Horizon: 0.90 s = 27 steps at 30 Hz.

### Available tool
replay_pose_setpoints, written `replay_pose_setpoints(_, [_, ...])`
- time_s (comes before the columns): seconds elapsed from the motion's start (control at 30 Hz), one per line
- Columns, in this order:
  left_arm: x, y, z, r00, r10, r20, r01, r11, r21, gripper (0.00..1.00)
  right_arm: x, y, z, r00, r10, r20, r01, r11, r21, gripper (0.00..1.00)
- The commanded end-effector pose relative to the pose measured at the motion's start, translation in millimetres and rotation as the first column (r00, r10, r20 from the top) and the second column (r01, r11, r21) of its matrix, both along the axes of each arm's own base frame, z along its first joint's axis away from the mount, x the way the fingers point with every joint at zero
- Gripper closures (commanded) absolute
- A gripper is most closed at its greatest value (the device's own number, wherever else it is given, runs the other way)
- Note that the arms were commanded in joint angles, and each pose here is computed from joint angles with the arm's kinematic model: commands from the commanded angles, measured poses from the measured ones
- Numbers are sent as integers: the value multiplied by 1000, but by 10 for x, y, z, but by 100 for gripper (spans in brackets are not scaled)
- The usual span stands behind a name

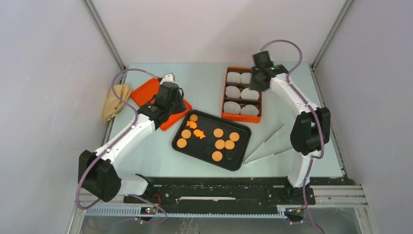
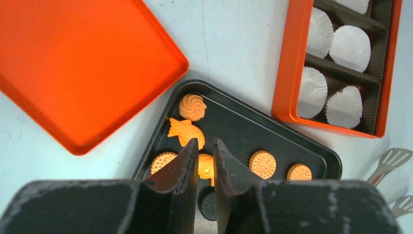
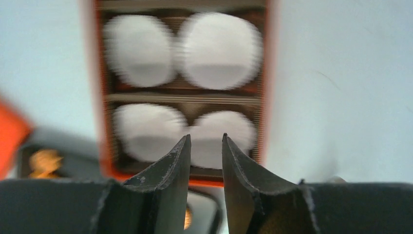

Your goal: Pack the cookies

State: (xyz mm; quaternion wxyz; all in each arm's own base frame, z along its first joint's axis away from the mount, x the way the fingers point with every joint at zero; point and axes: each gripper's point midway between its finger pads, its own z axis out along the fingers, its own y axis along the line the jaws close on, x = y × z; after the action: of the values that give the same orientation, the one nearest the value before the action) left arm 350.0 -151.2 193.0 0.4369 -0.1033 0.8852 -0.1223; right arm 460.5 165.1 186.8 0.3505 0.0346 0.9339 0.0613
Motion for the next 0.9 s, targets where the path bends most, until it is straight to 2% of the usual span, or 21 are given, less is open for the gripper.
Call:
replay_pose_setpoints(0.0, [34,-166,133,999,-32,39,34,998,-44,78,-221,-895,-448,951,-277,-137,272,961,-56,63])
replay_pose_setpoints(0.1, [43,-179,112,999,-34,32,35,998,-45,78,-362,-1089,-683,927,-305,-220,295,952,-79,62])
replay_pose_setpoints(0.23, [55,-211,113,999,-42,27,44,998,-52,77,-518,-947,-1042,912,-261,-318,245,965,-89,63])
replay_pose_setpoints(0.43, [7,-157,143,999,-29,37,31,998,-47,77,-750,-192,-1412,906,-58,-419,40,998,-50,63])
replay_pose_setpoints(0.53, [-21,-107,158,999,-19,43,20,999,-38,77,-800,271,-1424,895,66,-442,-57,998,33,63])
replay_pose_setpoints(0.73, [-68,-28,202,998,-1,59,2,1000,-24,76,-740,1000,-1254,882,250,-399,-223,968,113,63])
replay_pose_setpoints(0.87, [-75,-2,172,998,8,56,-7,1000,-16,76,-513,1414,-1046,878,345,-332,-296,936,190,63])
